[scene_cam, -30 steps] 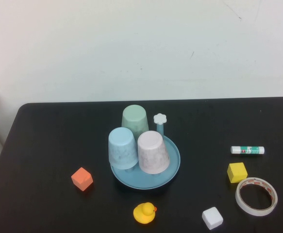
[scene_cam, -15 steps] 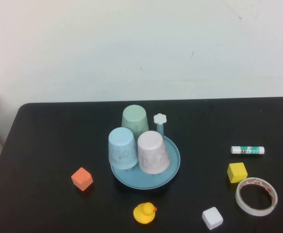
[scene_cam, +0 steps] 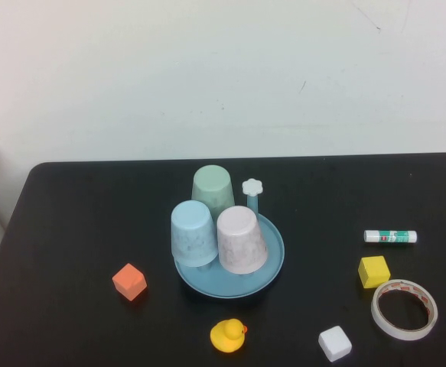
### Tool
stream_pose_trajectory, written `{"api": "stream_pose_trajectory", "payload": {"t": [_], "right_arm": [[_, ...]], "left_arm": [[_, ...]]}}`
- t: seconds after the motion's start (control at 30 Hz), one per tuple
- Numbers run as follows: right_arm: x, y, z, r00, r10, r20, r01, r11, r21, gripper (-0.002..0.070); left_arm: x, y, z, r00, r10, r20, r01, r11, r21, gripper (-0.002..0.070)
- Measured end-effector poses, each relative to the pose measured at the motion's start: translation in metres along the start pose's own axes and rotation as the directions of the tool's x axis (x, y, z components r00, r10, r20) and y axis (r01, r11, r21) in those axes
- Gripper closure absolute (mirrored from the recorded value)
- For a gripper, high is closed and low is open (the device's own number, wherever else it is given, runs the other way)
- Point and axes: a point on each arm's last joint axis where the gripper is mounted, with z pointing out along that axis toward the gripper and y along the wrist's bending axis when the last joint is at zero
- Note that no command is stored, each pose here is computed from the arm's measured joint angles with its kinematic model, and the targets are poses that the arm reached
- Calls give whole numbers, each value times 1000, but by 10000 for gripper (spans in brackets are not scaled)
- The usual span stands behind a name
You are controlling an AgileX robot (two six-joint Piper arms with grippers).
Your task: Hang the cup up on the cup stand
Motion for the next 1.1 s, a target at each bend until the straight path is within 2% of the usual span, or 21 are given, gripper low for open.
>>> {"api": "stream_pose_trajectory", "payload": {"t": [1.1], "right_arm": [[0,0,0,1000,12,-1,-12,1000,6,676]], "left_arm": [[0,0,0,1000,-1,0,1,1000,0,676]]}}
